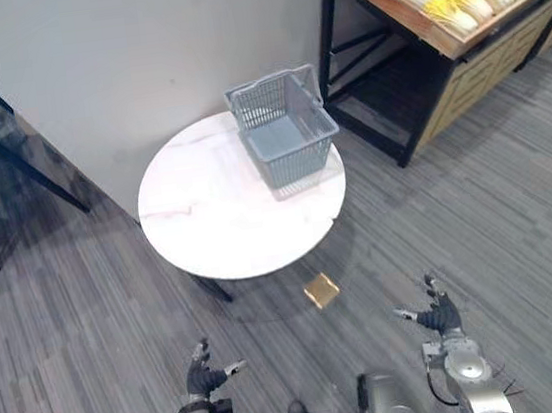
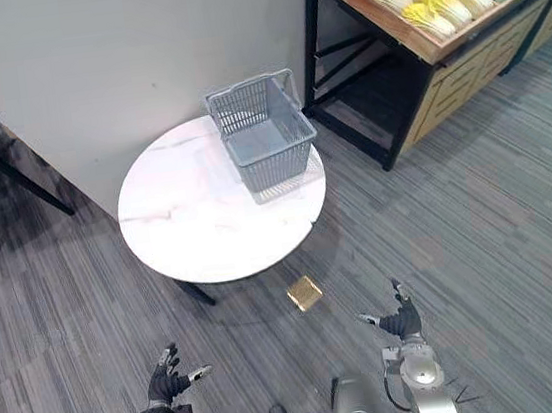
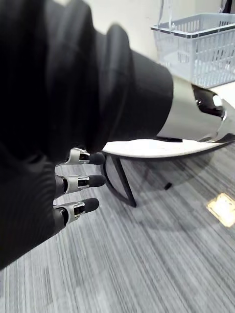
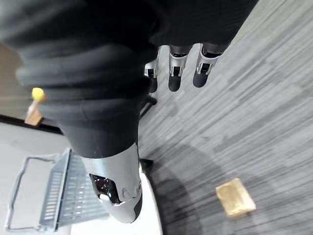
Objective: Pick vegetable in the basket
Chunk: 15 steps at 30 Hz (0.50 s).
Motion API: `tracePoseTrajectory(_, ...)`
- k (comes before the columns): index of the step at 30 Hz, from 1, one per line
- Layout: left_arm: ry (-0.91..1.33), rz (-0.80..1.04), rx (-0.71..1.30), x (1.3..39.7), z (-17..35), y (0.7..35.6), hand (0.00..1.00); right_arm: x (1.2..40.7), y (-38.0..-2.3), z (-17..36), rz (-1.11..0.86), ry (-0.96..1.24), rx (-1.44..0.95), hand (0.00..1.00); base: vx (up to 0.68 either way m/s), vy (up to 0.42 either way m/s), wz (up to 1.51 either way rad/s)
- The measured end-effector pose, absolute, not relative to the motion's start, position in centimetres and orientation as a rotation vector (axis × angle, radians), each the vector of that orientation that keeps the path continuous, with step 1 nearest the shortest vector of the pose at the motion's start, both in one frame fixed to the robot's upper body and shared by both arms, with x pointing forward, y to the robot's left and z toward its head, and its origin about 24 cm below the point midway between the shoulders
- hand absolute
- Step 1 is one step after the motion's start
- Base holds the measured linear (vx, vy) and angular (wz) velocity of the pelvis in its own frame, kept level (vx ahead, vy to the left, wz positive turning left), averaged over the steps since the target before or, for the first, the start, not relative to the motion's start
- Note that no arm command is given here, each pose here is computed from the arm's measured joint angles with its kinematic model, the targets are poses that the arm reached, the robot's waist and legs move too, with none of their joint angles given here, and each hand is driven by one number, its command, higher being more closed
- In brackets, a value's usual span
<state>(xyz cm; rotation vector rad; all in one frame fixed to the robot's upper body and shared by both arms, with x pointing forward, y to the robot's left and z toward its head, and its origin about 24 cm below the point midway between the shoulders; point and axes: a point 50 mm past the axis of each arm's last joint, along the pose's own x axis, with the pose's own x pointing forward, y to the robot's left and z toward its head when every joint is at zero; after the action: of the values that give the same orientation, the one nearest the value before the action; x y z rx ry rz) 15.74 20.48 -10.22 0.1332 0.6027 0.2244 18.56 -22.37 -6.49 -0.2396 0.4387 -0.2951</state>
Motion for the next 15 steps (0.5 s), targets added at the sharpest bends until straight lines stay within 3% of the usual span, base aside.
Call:
tracePoseTrajectory(9, 0.660, 0.228, 0.060, 14.1, -11.3, 18.2, 0.00, 18.9, -22.2, -2.6, -0.302, 0.257, -0.243, 0.00, 0.49, -0.211, 0.28)
tracePoseTrajectory(15, 0.674, 0.220, 0.057, 13.5, -11.5, 17.9, 0.00, 19.8, -22.7, -0.7, -0.307, 0.160, -0.281, 0.00, 0.27, -0.006, -0.24)
